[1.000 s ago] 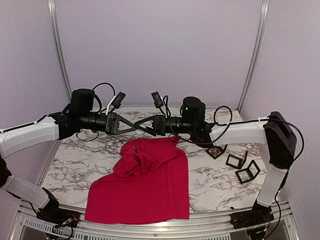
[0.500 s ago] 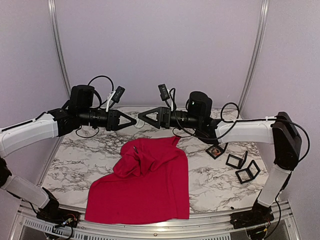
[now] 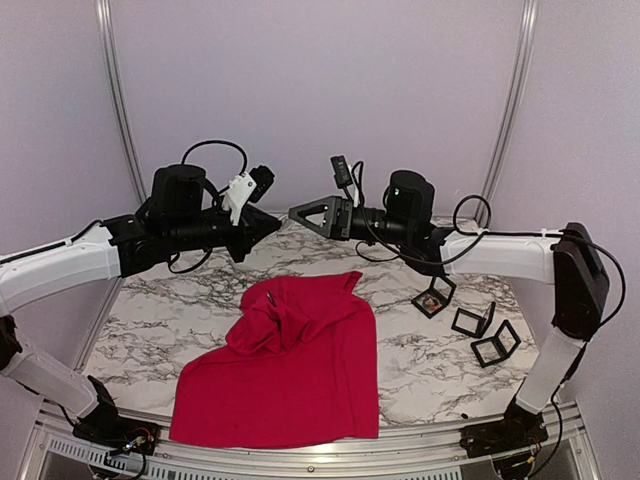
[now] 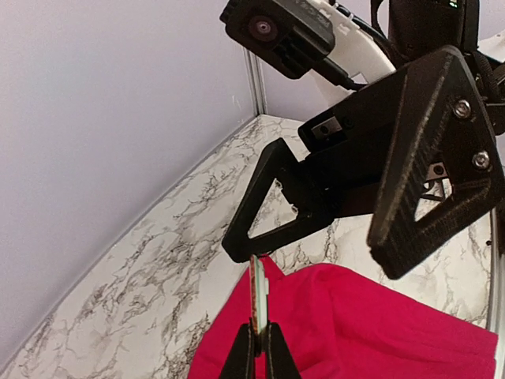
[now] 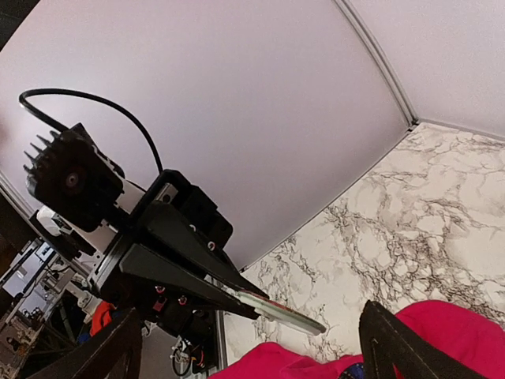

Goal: Remove the brooch from the garment
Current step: Close the brooch at the center of the board, then pass from the left arm to the right, then move the brooch box to the corner of the board.

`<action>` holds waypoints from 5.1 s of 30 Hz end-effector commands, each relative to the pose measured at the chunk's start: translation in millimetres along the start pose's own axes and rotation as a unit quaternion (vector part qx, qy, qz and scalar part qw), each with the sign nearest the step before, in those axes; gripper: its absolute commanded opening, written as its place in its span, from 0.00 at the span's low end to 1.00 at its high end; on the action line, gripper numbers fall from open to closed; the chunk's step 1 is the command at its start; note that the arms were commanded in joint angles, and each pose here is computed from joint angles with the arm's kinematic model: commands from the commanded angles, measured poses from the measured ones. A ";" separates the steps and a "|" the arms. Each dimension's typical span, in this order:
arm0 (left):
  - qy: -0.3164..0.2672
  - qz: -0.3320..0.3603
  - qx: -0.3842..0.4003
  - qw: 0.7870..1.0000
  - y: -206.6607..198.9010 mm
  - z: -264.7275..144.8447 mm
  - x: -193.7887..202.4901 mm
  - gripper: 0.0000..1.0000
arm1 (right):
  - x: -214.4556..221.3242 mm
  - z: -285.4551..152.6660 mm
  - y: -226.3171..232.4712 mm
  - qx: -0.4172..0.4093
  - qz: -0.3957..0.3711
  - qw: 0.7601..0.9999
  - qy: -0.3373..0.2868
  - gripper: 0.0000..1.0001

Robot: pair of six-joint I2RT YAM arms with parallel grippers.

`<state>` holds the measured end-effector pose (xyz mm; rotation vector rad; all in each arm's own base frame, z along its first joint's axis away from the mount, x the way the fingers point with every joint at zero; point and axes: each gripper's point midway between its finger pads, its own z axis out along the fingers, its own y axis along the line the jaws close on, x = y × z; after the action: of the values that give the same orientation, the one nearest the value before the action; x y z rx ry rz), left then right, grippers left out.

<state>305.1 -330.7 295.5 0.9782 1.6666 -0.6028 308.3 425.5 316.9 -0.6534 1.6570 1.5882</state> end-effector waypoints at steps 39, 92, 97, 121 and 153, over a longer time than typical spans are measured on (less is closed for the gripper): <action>0.017 0.471 -0.468 0.748 -10.6 -9.4 4.1 0.00 | 4.1 -3.5 -40.0 0.046 0.141 0.988 0.029 0.56; 0.054 0.438 -0.483 0.756 0.6 4.4 19.0 0.70 | 36.2 12.9 -40.5 0.064 0.181 0.979 0.063 0.00; 0.056 0.417 -0.481 0.769 3.6 -1.7 20.2 0.97 | 32.9 11.6 -44.8 0.076 0.173 0.980 0.056 0.00; -0.013 0.073 -0.323 0.943 27.5 -53.0 9.1 0.99 | 41.3 -50.1 -80.6 0.210 0.168 0.963 0.018 0.00; 0.002 -0.100 -0.206 0.973 43.8 -69.7 23.2 0.99 | 157.1 -297.9 -119.6 0.514 0.325 0.791 -0.064 0.00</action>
<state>305.2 -247.6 290.4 0.5256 1.8195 -0.3302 268.8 168.4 119.4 0.4912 2.4038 0.8600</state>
